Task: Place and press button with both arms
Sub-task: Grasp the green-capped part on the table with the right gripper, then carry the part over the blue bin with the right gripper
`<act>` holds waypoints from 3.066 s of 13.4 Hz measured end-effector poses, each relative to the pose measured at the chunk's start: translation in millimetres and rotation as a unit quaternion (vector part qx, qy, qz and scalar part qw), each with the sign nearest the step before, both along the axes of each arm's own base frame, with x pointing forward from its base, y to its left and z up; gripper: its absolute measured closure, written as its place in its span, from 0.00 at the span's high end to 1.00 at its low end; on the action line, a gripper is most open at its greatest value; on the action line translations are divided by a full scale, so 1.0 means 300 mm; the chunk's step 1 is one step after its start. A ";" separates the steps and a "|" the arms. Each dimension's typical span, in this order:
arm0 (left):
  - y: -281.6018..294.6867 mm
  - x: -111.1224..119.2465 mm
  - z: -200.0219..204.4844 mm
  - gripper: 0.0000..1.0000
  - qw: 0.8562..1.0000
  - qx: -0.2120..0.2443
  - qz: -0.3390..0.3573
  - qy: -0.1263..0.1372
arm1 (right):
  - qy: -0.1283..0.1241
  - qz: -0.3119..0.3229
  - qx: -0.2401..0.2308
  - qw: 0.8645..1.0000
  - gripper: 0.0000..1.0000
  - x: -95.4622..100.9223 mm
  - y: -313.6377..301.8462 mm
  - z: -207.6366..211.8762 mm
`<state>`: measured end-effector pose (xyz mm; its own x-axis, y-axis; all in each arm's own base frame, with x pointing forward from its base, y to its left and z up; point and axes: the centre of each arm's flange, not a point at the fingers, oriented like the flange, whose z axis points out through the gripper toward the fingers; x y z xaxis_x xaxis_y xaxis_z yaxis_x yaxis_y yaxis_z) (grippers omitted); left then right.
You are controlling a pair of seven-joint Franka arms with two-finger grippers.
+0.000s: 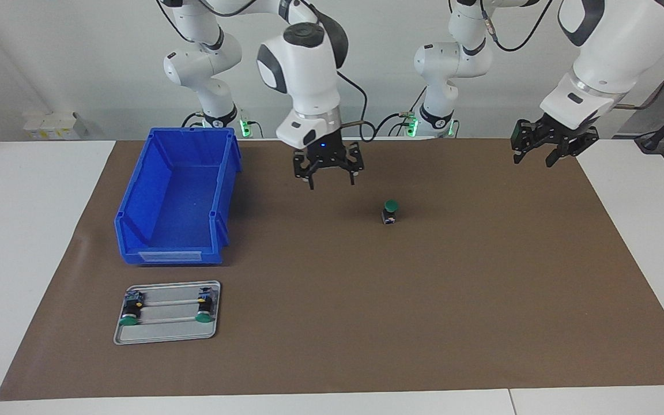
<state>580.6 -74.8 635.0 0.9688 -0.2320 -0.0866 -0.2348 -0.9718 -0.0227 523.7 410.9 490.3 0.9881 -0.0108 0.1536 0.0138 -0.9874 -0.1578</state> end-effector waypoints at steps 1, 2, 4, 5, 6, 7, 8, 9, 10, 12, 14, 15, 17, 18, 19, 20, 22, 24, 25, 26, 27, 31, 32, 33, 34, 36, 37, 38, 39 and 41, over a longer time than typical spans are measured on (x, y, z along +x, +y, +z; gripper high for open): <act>-0.027 -0.004 -0.031 0.83 1.000 0.003 0.001 -0.003 | -0.001 0.006 0.001 1.000 1.00 -0.008 0.083 -0.066; -0.043 -0.014 -0.065 0.85 1.000 0.003 0.000 -0.004 | -0.007 0.012 0.004 1.000 1.00 -0.012 0.148 -0.117; -0.044 -0.047 -0.116 0.90 1.000 0.005 0.000 0.000 | -0.005 0.034 -0.003 0.999 1.00 -0.052 0.256 -0.223; -0.037 -0.061 -0.127 0.92 1.000 0.006 0.001 0.001 | -0.009 0.045 -0.010 0.999 1.00 -0.083 0.311 -0.276; -0.027 -0.074 -0.132 0.92 1.000 0.006 0.003 0.003 | -0.018 0.052 -0.017 0.998 1.00 -0.108 0.353 -0.319; -0.019 -0.084 -0.139 0.92 1.000 0.006 0.005 0.002 | -0.021 0.057 -0.025 0.998 1.00 -0.125 0.377 -0.352; -0.011 -0.093 -0.153 0.92 1.000 0.006 0.006 0.001 | -0.020 0.061 -0.030 0.997 1.00 -0.137 0.390 -0.373; -0.005 -0.102 -0.177 0.92 1.000 0.005 0.008 -0.002 | -0.019 0.066 -0.033 0.997 1.00 -0.146 0.400 -0.390; -0.001 -0.112 -0.204 0.92 1.000 0.003 0.009 -0.004 | -0.021 0.070 -0.037 0.997 1.00 -0.151 0.407 -0.408; 0.009 -0.131 -0.238 0.92 1.000 -0.005 0.014 -0.003 | -0.027 0.076 -0.041 0.996 1.00 -0.153 0.422 -0.457; 0.025 -0.138 -0.239 0.92 1.000 -0.009 0.019 -0.003 | -0.023 0.079 -0.046 0.996 1.00 -0.155 0.427 -0.503; 0.034 -0.141 -0.233 0.92 1.000 -0.009 0.022 -0.005 | -0.020 0.080 -0.049 0.995 0.99 -0.163 0.430 -0.520; 0.062 -0.145 -0.217 0.92 1.000 -0.010 0.028 -0.009 | -0.015 0.087 -0.054 0.995 0.97 -0.192 0.442 -0.545; 0.072 -0.148 -0.209 0.90 0.999 -0.010 0.030 -0.011 | -0.014 0.089 -0.056 0.994 0.90 -0.200 0.445 -0.552; 0.078 -0.152 -0.201 0.90 0.999 -0.010 0.031 -0.013 | -0.013 0.090 -0.057 0.994 0.76 -0.205 0.445 -0.557; 0.081 -0.156 -0.192 0.91 0.999 -0.011 0.032 -0.016 | -0.012 0.090 -0.057 0.994 0.65 -0.205 0.444 -0.560; 0.080 -0.164 -0.181 0.91 0.999 -0.011 0.031 -0.019 | -0.013 0.090 -0.059 0.994 0.39 -0.204 0.442 -0.562; 0.079 -0.166 -0.180 0.91 0.999 -0.011 0.030 -0.019 | -0.015 0.088 -0.058 0.994 0.35 -0.198 0.440 -0.554; 0.077 -0.166 -0.181 0.90 0.999 -0.011 0.030 -0.019 | -0.016 0.082 -0.056 0.995 0.35 -0.191 0.438 -0.545; 0.077 -0.166 -0.181 0.90 0.999 -0.011 0.030 -0.019 | -0.019 0.071 -0.053 0.996 0.35 -0.176 0.430 -0.528; 0.077 -0.165 -0.181 0.91 0.999 -0.011 0.029 -0.019 | -0.025 0.058 -0.049 0.997 0.35 -0.145 0.409 -0.497; 0.069 -0.159 -0.167 0.98 0.999 -0.013 0.026 -0.031 | -0.039 -0.017 -0.043 0.998 0.35 0.072 0.107 -0.194; 0.067 -0.158 -0.159 0.98 0.999 -0.013 0.025 -0.035 | -0.035 -0.028 -0.050 0.998 0.35 0.116 0.002 -0.119; 0.065 -0.155 -0.151 1.00 0.999 -0.014 0.025 -0.040 | -0.029 -0.035 -0.059 0.997 0.35 0.153 -0.105 -0.056; 0.063 -0.152 -0.138 1.00 0.999 -0.015 0.024 -0.047 | -0.022 -0.039 -0.068 0.997 0.35 0.189 -0.219 -0.002; 0.062 -0.144 -0.095 1.00 0.998 -0.017 0.020 -0.062 | -0.011 -0.036 -0.084 0.996 0.35 0.244 -0.449 0.075; 0.062 -0.140 -0.066 1.00 0.997 -0.018 0.015 -0.071 | -0.006 -0.027 -0.091 0.995 0.35 0.261 -0.579 0.101; 0.062 -0.135 -0.044 1.00 0.997 -0.019 0.011 -0.077 | -0.001 -0.016 -0.098 0.995 0.35 0.265 -0.713 0.115; 0.061 -0.131 -0.035 1.00 0.997 -0.019 0.006 -0.080 | 0.007 -0.005 -0.104 0.995 0.35 0.254 -0.842 0.116; 0.065 -0.128 -0.036 1.00 0.997 -0.019 -0.015 -0.080 | 0.028 0.009 -0.111 0.993 0.35 0.199 -1.055 0.083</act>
<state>542.4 -55.4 624.2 0.9621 -0.2615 0.0773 -0.2603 -0.9652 -0.0251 583.4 94.3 515.3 0.9949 0.0352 0.0945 0.0292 -0.9976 0.0634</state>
